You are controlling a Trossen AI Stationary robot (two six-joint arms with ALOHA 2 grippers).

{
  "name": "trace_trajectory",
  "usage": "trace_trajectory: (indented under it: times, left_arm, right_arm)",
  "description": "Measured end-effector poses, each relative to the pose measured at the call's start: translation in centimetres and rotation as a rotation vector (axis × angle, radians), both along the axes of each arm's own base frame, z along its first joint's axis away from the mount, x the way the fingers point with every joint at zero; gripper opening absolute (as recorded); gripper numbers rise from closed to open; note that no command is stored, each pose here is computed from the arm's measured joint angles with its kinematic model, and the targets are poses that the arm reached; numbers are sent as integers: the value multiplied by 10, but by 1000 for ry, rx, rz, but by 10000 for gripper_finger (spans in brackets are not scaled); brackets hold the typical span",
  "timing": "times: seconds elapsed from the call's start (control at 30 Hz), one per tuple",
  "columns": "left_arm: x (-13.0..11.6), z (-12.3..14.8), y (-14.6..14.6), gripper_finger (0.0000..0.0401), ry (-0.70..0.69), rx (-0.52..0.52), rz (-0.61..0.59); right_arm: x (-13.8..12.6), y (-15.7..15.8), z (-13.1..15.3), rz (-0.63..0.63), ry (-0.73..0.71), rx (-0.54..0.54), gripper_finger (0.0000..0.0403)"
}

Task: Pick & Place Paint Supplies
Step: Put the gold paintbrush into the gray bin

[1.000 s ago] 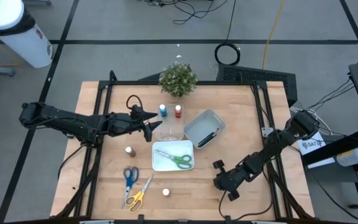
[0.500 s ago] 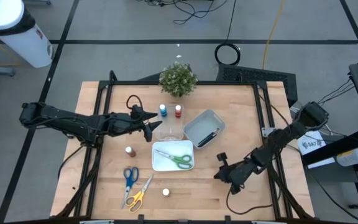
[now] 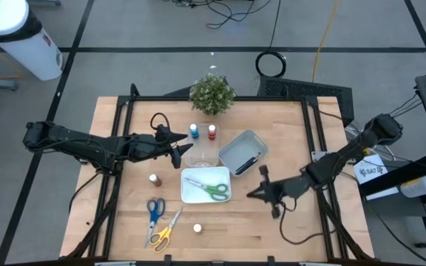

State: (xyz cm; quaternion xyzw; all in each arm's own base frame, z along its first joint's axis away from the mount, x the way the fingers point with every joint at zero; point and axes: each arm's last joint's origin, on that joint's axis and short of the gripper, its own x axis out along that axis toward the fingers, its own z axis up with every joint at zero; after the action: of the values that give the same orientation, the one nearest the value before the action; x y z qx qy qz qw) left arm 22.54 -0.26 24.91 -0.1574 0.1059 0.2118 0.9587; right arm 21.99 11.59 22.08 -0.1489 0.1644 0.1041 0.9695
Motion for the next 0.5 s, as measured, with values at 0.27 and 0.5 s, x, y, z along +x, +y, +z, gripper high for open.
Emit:
trace_trajectory:
  times: [0.27,0.5]
  left_arm:
    - [0,0,0,237,1,0,0]
    - [0,0,0,237,2,1,-1]
  right_arm:
    - [25,-69,12,-120,-90,-114,0]
    - [42,-124,-19,-180,64,-114,1]
